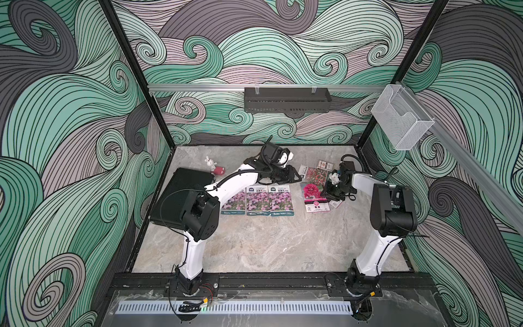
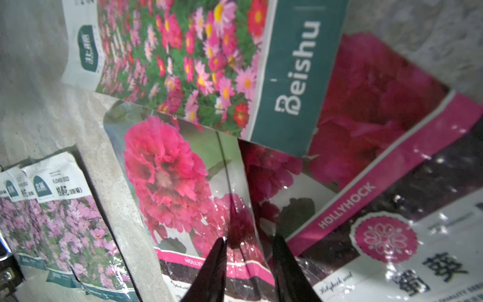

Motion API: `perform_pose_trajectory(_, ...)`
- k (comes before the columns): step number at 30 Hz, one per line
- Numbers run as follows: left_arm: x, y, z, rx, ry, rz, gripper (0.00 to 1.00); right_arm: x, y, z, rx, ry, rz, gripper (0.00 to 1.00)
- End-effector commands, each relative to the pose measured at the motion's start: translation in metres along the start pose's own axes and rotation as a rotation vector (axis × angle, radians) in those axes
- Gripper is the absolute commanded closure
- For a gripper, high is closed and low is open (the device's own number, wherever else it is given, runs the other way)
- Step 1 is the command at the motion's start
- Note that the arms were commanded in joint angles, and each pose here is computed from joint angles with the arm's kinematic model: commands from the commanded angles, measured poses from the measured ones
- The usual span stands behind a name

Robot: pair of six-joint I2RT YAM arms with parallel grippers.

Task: Arrange the seed packets in a row
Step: Adjust the seed packet at the center of the board.

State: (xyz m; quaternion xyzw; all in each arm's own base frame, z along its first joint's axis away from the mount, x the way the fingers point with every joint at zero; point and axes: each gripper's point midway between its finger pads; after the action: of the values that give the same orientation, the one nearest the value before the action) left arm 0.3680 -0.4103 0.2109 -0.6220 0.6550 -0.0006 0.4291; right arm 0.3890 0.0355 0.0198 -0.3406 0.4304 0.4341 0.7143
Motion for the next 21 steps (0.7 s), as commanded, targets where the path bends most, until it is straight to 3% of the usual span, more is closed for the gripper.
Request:
perform_pose_trajectory(1,-0.023,-0.011,-0.015,-0.013,0.056,0.017,0.58,-0.001,0.004,0.003,-0.007,-0.008,0.007,0.75)
perform_pose_trajectory(9,-0.058,-0.022,-0.016,-0.041,0.097,-0.073,0.58,-0.002,0.005,0.007,-0.015,-0.01,0.005,0.99)
perform_pose_trajectory(21,-0.072,-0.003,0.014,-0.086,0.028,-0.088,0.58,-0.022,0.011,0.024,-0.102,0.028,-0.031,1.0)
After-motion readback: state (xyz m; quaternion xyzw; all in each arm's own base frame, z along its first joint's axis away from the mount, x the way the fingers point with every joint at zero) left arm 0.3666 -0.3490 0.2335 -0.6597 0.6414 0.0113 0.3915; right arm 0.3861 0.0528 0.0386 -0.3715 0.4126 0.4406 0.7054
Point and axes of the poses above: each gripper's point midway between its finger pads, its own x axis out along the fingers, its own z axis along the line the jaws close on, y = z × x, and after that the axes turned 10 degrees about x, right-handed
